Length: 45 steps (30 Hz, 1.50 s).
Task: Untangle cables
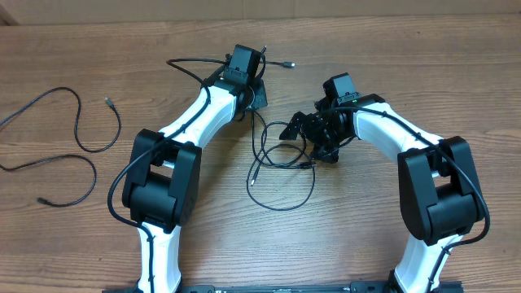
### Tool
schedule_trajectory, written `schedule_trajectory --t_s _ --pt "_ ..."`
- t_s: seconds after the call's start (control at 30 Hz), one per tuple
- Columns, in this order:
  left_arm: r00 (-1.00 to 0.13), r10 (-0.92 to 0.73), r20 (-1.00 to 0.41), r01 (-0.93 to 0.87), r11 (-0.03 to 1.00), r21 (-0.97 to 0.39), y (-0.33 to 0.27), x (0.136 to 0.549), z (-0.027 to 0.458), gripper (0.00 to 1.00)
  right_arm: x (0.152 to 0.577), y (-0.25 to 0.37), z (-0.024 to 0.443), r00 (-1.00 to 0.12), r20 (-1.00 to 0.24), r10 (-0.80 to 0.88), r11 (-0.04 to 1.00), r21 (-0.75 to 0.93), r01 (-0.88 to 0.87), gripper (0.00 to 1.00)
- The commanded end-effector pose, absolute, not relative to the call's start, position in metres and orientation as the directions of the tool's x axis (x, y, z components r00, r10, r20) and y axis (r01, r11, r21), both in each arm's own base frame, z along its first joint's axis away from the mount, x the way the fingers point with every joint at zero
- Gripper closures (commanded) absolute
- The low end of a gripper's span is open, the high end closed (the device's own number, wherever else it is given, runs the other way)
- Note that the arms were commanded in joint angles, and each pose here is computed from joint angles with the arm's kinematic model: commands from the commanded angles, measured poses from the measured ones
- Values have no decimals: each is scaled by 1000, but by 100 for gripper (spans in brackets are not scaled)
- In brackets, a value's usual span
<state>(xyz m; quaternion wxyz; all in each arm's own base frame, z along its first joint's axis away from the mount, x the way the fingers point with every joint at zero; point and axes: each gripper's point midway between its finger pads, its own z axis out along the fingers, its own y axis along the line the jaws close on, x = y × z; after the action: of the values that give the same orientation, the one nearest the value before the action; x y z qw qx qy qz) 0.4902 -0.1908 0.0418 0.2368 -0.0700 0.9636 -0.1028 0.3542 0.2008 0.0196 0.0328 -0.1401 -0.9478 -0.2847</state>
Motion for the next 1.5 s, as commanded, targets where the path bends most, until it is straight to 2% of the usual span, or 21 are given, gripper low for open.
schedule_trajectory --t_s 0.0,0.03,0.1,0.13,0.17,0.5,0.73,0.77,0.83,0.87,0.97,1.27,1.47 --pt "-885 -170 -434 -86 975 -207 -188 487 35 94 324 182 -37 -937 229 264 856 392 337 0" --pt "-885 -170 -433 -86 975 -207 -188 486 34 91 324 182 -37 -937 229 263 856 392 336 0" --pt "-887 -170 -430 -87 975 -204 -187 486 34 69 324 182 -37 -937 228 263 856 393 336 0" --pt "-887 -164 -431 -82 976 -202 -188 486 34 61 324 182 -37 -937 228 263 856 393 336 0" --pt "-888 -157 -433 -76 977 -200 -188 486 34 60 324 182 -37 -937 228 264 856 393 336 0" --pt "-890 -154 -430 -76 978 -194 -187 484 32 67 324 182 -37 -937 227 264 856 393 336 0" --pt "-905 -149 -399 -83 981 -178 -185 479 12 71 324 182 -37 -937 228 263 856 393 336 0" --pt "-904 -149 -400 -83 981 -178 -185 479 12 73 324 182 -37 -937 228 263 856 393 336 0" --pt "-899 -151 -410 -81 980 -184 -186 482 13 91 324 182 -37 -937 228 263 856 393 336 0" --pt "-896 -153 -418 -79 979 -189 -187 484 15 96 324 182 -37 -938 227 263 856 393 336 0" --pt "-889 -155 -430 -72 976 -204 -190 488 20 96 324 182 -37 -938 227 263 856 393 336 0" --pt "-877 -161 -453 -18 953 -303 -205 489 87 96 324 182 -38 -938 226 264 857 391 336 0" --pt "-830 -183 -527 12 939 -344 -203 486 147 96 324 182 -38 -938 226 264 857 391 336 0"
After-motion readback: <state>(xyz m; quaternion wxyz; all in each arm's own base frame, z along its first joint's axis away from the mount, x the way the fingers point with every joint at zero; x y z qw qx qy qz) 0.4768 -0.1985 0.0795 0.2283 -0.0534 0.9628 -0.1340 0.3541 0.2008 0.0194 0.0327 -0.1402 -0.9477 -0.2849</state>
